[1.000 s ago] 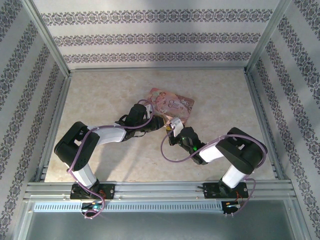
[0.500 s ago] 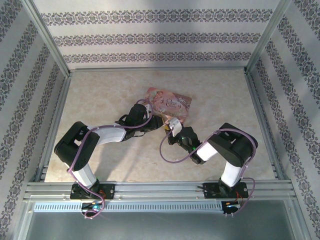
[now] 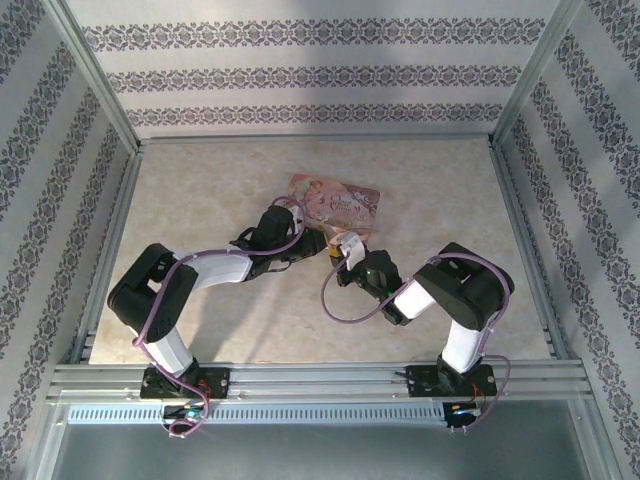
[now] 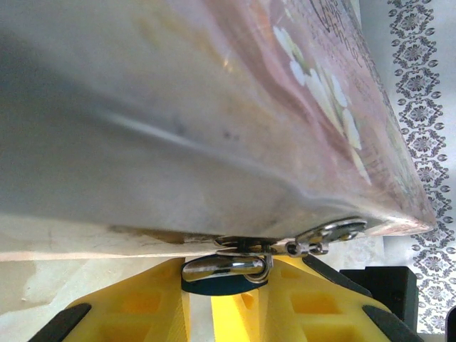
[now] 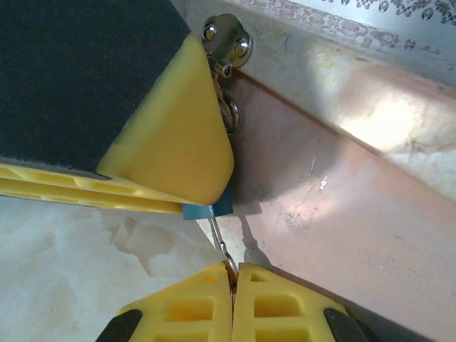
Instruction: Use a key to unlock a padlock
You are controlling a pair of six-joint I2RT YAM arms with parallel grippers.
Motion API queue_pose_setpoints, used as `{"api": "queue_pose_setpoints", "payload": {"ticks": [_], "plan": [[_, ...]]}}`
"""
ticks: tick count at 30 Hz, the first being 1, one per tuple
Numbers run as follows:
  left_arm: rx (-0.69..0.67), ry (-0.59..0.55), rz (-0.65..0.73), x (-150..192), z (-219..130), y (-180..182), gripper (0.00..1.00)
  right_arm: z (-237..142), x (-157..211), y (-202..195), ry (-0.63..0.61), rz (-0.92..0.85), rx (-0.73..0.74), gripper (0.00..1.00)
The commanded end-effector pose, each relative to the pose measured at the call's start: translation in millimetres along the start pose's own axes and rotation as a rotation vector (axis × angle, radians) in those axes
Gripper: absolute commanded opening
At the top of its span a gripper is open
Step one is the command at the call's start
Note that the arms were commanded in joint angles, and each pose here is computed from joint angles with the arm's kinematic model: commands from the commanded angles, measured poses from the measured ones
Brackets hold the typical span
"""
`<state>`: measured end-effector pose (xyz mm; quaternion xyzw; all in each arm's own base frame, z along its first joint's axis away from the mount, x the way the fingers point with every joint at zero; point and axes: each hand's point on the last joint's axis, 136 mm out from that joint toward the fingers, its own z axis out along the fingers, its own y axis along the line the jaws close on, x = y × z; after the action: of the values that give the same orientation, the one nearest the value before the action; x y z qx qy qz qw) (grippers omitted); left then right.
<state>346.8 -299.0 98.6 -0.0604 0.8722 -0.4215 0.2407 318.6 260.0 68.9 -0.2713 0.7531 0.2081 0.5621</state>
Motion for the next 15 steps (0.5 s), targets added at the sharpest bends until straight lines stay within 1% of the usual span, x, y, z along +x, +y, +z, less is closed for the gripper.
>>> {"api": "queue_pose_setpoints", "payload": {"ticks": [1, 7, 15], "plan": [[0.216, 0.088, 0.05, 10.6, -15.9, -69.9, 0.26, 3.4, -36.9, 0.9, -0.106, 0.023, -0.048, 0.0], [0.215, 0.105, 0.046, 13.0, -16.3, -72.3, 0.26, 3.1, -55.9, -2.0, -0.143, 0.033, -0.088, 0.0], [0.216, 0.117, 0.042, 14.2, -19.9, -76.6, 0.26, 1.1, -63.0, -5.6, -0.151, 0.041, -0.129, 0.0]]}}
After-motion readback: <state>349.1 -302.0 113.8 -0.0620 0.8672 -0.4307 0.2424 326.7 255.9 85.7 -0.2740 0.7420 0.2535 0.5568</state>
